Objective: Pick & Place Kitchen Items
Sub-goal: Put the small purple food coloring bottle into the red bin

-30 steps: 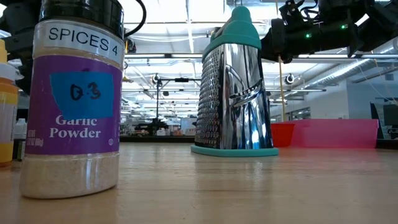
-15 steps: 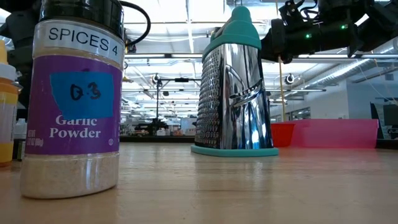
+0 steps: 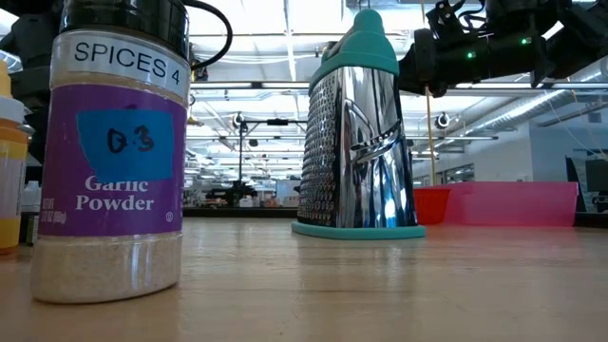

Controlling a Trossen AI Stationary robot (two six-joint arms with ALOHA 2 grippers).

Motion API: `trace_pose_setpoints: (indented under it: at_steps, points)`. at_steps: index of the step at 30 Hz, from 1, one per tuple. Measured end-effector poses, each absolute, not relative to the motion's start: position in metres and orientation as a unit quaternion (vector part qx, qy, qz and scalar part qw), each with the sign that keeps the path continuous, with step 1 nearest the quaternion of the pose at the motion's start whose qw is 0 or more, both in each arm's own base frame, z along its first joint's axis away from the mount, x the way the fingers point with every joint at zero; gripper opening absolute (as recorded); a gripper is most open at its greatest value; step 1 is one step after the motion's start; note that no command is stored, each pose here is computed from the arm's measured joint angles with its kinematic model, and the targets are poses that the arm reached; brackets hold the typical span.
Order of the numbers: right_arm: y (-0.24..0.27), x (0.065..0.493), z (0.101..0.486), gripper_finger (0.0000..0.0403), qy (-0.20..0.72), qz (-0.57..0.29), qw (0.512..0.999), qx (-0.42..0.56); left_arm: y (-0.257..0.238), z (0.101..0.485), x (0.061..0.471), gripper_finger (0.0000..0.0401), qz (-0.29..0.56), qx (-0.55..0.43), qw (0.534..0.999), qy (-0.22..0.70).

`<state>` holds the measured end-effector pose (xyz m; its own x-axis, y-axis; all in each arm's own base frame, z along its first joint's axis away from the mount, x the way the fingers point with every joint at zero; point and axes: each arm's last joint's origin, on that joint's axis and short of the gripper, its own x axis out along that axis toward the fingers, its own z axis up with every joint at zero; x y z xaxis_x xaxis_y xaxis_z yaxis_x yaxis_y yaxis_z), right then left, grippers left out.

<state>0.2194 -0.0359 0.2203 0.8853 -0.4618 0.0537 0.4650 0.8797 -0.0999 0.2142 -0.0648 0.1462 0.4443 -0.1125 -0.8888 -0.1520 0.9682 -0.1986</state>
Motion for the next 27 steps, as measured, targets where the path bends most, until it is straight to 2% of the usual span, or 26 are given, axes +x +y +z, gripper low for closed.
trace_pose_setpoints:
  at_steps: [5,11,17,22,27]
  points:
    - [-0.036,0.219,0.221,0.0102,-0.016,-0.239,0.969,-0.055,-0.055,0.163,0.221,0.0045,0.030,-0.108,0.824,0.555]
    - [-0.036,0.219,0.226,0.0102,-0.042,-0.242,0.967,-0.060,-0.038,0.210,0.239,0.0051,0.044,-0.058,0.821,0.566]
    - [-0.035,0.215,0.235,0.0102,-0.077,-0.233,0.968,-0.059,-0.018,0.280,0.255,0.0045,0.054,0.004,0.846,0.531]
    - [-0.034,0.219,0.241,0.0102,-0.082,-0.201,0.975,-0.050,-0.002,0.341,0.263,0.0047,0.058,0.031,0.886,0.459]
    - [-0.034,0.229,0.259,0.0102,-0.076,-0.177,0.980,-0.053,0.013,0.377,0.263,0.0054,0.073,0.043,0.908,0.409]
